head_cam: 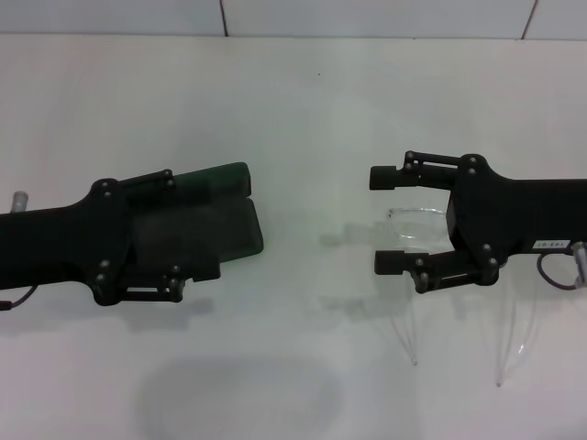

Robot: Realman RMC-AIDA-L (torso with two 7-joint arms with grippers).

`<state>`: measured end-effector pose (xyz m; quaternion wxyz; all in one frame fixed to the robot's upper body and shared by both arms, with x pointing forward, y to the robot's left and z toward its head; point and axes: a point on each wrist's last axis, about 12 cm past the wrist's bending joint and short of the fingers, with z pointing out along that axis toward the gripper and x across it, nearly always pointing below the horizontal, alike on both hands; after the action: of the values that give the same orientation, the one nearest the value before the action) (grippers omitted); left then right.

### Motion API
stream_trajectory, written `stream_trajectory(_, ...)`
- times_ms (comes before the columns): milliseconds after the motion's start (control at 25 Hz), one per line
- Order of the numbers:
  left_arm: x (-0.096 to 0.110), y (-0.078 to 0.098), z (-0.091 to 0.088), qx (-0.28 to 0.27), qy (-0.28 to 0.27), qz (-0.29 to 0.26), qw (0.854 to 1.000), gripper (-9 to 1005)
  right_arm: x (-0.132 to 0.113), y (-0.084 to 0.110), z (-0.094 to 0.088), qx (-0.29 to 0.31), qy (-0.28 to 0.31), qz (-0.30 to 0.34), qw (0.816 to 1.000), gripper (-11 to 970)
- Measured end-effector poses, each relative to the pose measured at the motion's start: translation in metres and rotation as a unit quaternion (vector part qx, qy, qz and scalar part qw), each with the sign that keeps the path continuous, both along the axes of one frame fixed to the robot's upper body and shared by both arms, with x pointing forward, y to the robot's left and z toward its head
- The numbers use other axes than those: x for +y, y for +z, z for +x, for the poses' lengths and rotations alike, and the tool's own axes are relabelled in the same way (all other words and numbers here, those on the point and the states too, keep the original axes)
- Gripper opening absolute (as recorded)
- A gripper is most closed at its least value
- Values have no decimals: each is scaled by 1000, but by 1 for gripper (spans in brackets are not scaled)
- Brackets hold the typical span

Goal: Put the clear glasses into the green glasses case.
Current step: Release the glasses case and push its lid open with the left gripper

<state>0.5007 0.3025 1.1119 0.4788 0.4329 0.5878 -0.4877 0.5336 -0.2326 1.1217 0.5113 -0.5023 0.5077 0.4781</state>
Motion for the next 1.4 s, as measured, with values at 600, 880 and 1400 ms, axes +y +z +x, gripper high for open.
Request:
stream_trajectory(600, 0, -1, 0, 2, 4, 1, 1000, 878, 0, 0, 0, 1, 0, 1, 1000, 852)
stream_trajectory(880, -1, -2, 3, 2, 10, 3, 1000, 877, -1, -1, 1, 0, -11, -1, 1000, 851)
stream_trajectory(1400, 6, 69, 52, 105, 123, 135, 978, 875, -64, 5, 14, -23, -241, 11, 970, 849)
